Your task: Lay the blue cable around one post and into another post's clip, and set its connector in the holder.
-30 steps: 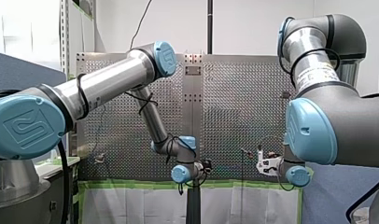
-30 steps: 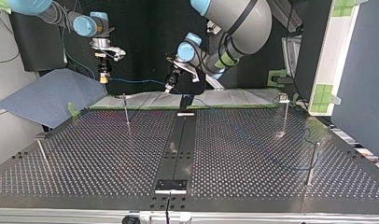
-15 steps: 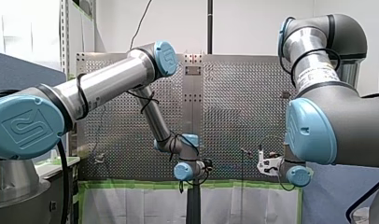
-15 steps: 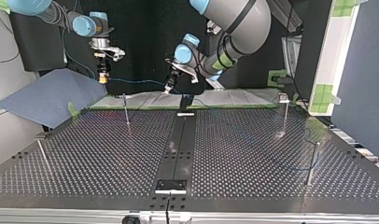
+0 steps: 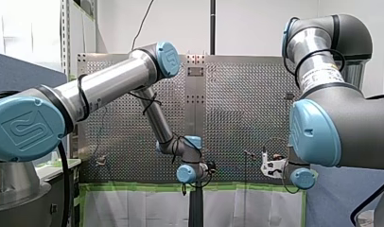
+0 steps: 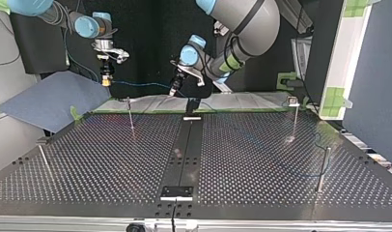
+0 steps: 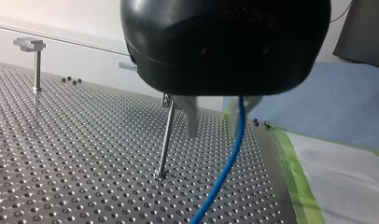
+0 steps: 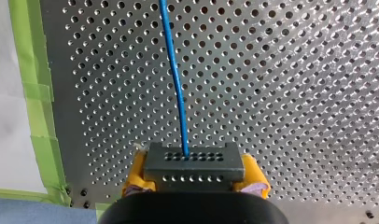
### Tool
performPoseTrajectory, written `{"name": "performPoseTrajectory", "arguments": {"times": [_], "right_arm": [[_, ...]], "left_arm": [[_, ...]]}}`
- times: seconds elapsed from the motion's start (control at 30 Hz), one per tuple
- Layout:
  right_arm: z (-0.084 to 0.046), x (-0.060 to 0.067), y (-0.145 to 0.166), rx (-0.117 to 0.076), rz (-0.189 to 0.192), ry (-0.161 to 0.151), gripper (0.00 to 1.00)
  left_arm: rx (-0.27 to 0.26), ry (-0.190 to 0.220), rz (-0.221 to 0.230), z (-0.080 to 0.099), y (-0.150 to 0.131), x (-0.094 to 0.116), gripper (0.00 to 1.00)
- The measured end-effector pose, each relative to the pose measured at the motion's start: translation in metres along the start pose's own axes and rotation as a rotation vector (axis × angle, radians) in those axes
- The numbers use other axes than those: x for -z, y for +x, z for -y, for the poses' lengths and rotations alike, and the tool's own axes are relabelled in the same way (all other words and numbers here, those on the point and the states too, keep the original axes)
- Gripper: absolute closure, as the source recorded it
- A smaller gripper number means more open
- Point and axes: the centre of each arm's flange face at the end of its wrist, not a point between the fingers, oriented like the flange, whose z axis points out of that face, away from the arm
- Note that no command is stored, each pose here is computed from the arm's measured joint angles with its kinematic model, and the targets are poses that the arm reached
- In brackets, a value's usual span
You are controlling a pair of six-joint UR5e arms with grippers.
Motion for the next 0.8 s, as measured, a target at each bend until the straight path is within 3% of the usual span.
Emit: {"name": "performPoseTrajectory", "arguments": {"times": [0.53,0.8], "right_arm": [[-0.001,0.000,0.000,-0.004,-0.001,-0.003,1.00],[-0.019,-0.013,0.004,-0.039,-0.015,-0.037,1.00]], "left_arm": [[-0.011,-0.010,-0.014,0.000,0.001,0.002,1.00],[-0.022,-0.002,-0.011,0.009,0.003,0.005,1.00]]}}
